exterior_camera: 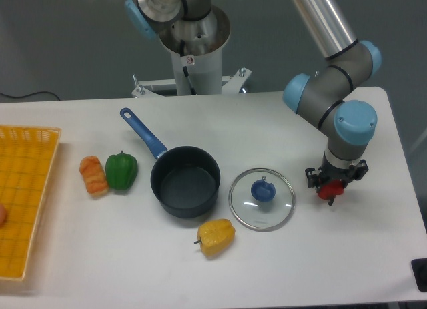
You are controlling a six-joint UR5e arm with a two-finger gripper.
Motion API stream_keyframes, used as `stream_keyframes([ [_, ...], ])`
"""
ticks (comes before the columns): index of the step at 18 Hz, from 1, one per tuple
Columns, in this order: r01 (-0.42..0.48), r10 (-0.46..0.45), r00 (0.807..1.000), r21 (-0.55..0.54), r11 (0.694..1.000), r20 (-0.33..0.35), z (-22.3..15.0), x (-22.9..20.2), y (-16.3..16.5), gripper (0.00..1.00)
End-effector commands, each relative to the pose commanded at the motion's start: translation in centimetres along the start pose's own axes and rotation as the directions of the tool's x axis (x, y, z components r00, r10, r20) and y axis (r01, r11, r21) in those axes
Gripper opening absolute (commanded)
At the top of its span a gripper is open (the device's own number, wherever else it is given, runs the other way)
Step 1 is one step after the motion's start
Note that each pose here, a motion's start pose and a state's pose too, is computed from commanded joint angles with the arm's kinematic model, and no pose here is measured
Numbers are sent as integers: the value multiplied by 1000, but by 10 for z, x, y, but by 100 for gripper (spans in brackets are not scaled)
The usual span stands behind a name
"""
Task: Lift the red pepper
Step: 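Lift the red pepper up and back toward the saucepan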
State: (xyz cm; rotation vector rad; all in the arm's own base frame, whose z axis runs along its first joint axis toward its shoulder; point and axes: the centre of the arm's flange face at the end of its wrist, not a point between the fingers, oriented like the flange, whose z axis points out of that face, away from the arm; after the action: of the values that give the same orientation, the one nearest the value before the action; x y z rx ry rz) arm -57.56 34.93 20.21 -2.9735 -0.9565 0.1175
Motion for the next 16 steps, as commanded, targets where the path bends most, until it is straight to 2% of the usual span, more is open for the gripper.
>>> stream_keyframes([
  [2,-3,3,1000,0,1000,0,-1,1,0,59],
  [8,-12,11,1000,13,1000,14,-14,0,-2,58],
  [13,-122,124,991,-26,992,46,-30,10,-2,59],
  [16,-187,189,981,-54,981,36,-46,16,-8,59],
])
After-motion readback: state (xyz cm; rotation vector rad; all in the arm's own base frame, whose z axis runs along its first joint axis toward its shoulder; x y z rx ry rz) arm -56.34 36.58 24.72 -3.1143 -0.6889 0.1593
